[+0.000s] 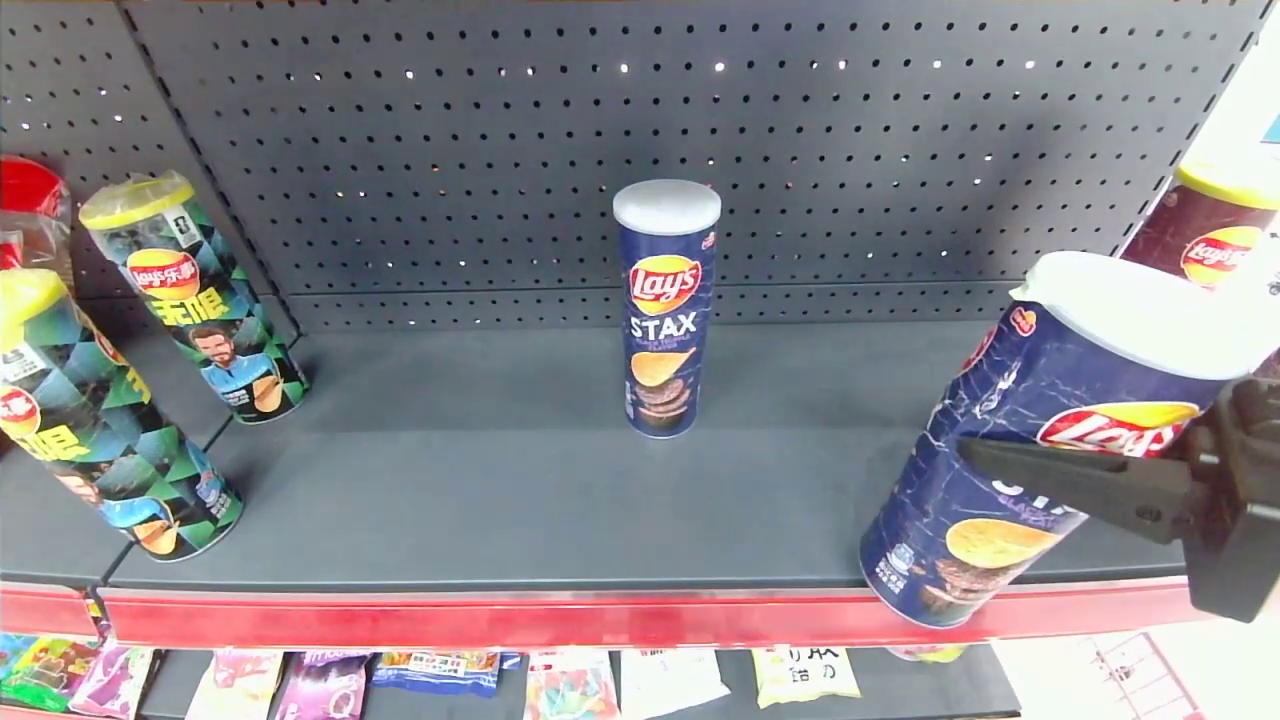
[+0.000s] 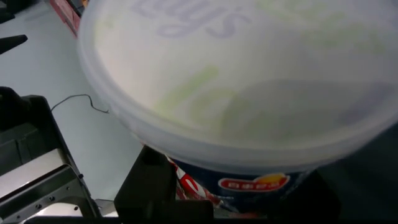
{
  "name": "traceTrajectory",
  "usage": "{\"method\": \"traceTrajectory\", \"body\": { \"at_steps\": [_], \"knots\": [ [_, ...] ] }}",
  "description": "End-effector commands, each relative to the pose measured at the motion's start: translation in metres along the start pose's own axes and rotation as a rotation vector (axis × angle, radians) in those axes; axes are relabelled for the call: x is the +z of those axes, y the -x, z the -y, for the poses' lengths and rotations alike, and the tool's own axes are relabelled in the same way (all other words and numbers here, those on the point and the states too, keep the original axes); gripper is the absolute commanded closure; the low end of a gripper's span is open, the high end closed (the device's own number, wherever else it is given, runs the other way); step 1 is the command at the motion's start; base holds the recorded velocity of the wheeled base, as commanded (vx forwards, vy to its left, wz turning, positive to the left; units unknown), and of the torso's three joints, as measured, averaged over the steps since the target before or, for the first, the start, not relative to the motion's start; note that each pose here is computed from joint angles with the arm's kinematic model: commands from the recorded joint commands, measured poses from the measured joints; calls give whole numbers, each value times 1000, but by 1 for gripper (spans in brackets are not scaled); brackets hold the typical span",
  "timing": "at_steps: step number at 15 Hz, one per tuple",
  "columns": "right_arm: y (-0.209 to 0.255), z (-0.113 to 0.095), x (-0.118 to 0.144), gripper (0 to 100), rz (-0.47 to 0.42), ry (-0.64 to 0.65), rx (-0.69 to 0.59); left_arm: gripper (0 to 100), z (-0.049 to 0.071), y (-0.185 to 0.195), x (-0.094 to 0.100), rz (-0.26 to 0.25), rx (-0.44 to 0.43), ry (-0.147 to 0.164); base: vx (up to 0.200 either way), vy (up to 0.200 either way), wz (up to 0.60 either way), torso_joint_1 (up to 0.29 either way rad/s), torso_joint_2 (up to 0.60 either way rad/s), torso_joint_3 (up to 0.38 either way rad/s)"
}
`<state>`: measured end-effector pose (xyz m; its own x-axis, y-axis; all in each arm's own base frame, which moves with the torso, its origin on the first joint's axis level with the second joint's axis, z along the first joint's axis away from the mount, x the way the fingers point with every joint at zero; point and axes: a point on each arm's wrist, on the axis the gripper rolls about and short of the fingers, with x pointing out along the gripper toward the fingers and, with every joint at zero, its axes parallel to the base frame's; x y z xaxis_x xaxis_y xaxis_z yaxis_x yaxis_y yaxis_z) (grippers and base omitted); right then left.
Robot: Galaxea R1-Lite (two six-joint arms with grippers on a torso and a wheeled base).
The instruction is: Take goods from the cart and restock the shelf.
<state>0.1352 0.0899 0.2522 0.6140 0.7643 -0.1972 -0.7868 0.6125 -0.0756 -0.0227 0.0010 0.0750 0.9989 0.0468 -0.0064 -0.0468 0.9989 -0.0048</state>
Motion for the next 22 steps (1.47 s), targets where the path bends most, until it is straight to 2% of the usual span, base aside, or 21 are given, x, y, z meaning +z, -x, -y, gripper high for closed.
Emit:
{"method": "traceTrajectory", "body": {
  "at_steps": [1, 2, 3, 4, 5, 6, 7, 8, 9, 10, 12, 13, 14, 15, 17, 18, 19, 20, 22],
  "knots": [
    [0, 0, 0, 100, 0, 0, 0, 0, 0, -1, 0, -20, -7, -6, 0, 0, 0, 0, 0, 0],
    [1, 0, 0, 100, 2, 3, -2, 0, 1, -1, 0, -15, -44, -10, 0, 0, 0, 0, 0, 0],
    [1, 0, 2, 100, 9, 10, -5, 0, 2, -1, 1, -4, -119, -37, 0, 0, 0, 0, 0, 0],
    [1, 0, 4, 100, 13, 15, -5, 0, 3, 0, 2, 4, -150, -56, 0, 0, 0, 0, 0, 0],
    [2, 1, 9, 100, 27, 22, -32, 0, 5, -1, 66, 48, -270, -58, 0, 0, 0, 0, 0, 0],
    [4, 1, 10, 100, 32, 24, -39, 0, 7, -16, 103, 20, -309, -49, 0, 0, 0, 0, 0, 0],
    [5, 0, 11, 100, 39, 26, -40, 0, 9, -29, 137, 24, -333, -43, 0, 0, 0, 0, 0, 0],
    [11, -2, 10, 100, 50, 27, -42, 0, 19, -73, 177, -35, -525, -45, 0, 0, 0, 0, 0, 0],
    [12, -2, 10, 100, 53, 25, -44, 0, 26, -94, 182, -71, -631, -47, 0, 0, 0, 0, 0, 0],
    [14, -3, 9, 100, 54, 24, -46, 0, 33, -117, 183, -107, -693, -41, 0, 0, 0, 0, 0, 0],
    [14, -2, 8, 100, 50, 20, -48, 0, 63, -162, 199, -126, -875, -42, 0, 0, 0, 0, 0, 0],
    [14, -2, 7, 100, 48, 19, -49, 0, 66, -165, 200, -128, -889, -42, 0, 0, 0, 0, 0, 0],
    [14, -2, 7, 100, 47, 19, -51, 0, 96, -201, 205, -174, -1016, -40, 0, 0, 0, 0, 0, 0],
    [13, -1, 6, 100, 39, 14, -52, 0, 114, -218, 203, -201, -1068, -41, 0, 0, 0, 0, 0, 0],
    [12, -1, 4, 100, 34, 2, -51, 0, 136, -252, 195, -244, -1100, -45, 0, 0, 0, 0, 0, 0],
    [12, -1, 4, 100, 33, 1, -57, 0, 140, -259, 192, -238, -1112, -61, 0, 0, 0, 0, 0, 0],
    [13, -1, 4, 100, 33, 2, -65, 0, 148, -273, 184, -232, -1138, -110, 0, 0, 0, 0, 0, 0],
    [13, -1, 4, 100, 32, 0, -73, 0, 153, -281, 181, -229, -1150, -127, 0, 0, 0, 0, 0, 0],
    [14, -1, 4, 100, 36, -2, -80, 0, 162, -294, 178, -234, -1150, -129, 0, 0, 0, 0, 0, 0]
  ]
}}
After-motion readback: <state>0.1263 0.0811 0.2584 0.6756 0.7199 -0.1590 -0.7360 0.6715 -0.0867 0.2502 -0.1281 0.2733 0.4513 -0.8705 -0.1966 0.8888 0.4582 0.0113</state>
